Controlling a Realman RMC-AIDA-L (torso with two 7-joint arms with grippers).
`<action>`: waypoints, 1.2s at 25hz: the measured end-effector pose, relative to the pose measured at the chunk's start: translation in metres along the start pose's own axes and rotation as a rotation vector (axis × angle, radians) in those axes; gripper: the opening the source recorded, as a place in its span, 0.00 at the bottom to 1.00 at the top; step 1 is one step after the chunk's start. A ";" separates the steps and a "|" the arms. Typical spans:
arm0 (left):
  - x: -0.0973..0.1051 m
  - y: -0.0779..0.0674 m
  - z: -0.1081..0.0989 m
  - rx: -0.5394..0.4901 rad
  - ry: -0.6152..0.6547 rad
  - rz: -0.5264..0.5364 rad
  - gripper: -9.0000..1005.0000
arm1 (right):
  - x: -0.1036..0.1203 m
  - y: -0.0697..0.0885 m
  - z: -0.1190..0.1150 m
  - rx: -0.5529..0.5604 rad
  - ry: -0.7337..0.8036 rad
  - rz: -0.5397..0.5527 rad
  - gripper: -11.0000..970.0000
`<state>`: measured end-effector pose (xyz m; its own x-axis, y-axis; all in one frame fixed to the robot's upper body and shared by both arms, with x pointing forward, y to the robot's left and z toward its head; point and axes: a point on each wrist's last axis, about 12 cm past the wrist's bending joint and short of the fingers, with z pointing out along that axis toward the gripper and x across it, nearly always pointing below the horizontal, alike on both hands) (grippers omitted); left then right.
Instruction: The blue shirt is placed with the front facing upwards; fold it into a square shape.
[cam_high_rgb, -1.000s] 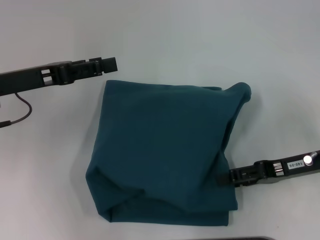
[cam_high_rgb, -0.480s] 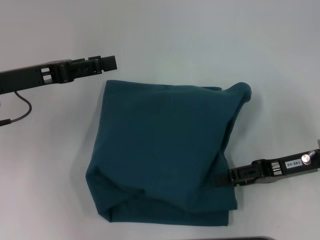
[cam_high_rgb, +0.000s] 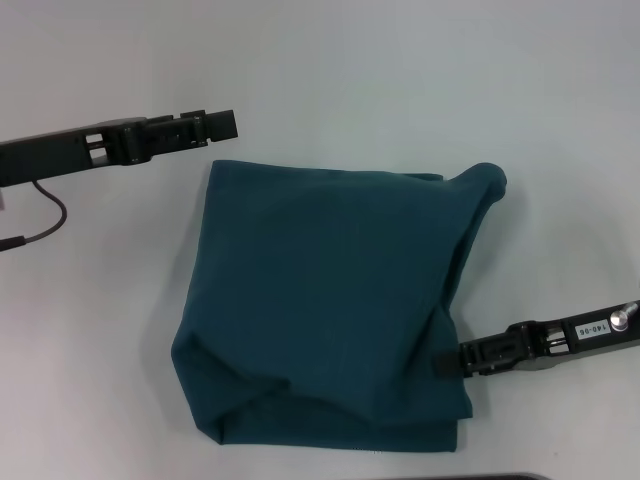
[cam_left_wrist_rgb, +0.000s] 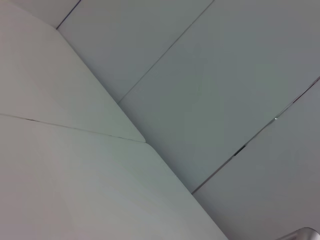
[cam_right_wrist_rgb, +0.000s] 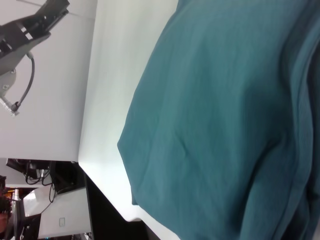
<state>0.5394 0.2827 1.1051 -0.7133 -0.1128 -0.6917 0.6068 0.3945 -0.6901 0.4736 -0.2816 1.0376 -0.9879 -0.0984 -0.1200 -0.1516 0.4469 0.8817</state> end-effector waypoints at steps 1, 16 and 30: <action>0.000 0.000 0.000 0.000 0.000 0.000 0.91 | 0.000 0.000 0.001 0.001 0.004 0.000 0.58; 0.002 0.000 -0.001 -0.001 -0.001 0.003 0.90 | -0.004 0.002 0.013 0.003 0.005 -0.024 0.58; 0.001 0.000 -0.001 -0.003 -0.001 0.006 0.90 | -0.005 0.004 0.017 -0.012 0.021 -0.025 0.13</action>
<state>0.5385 0.2838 1.1044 -0.7096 -0.1110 -0.6959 0.6100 0.3977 -0.6854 0.4770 -0.2639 1.0338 -0.9828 -0.1282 -0.1328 -0.1760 0.4337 0.8837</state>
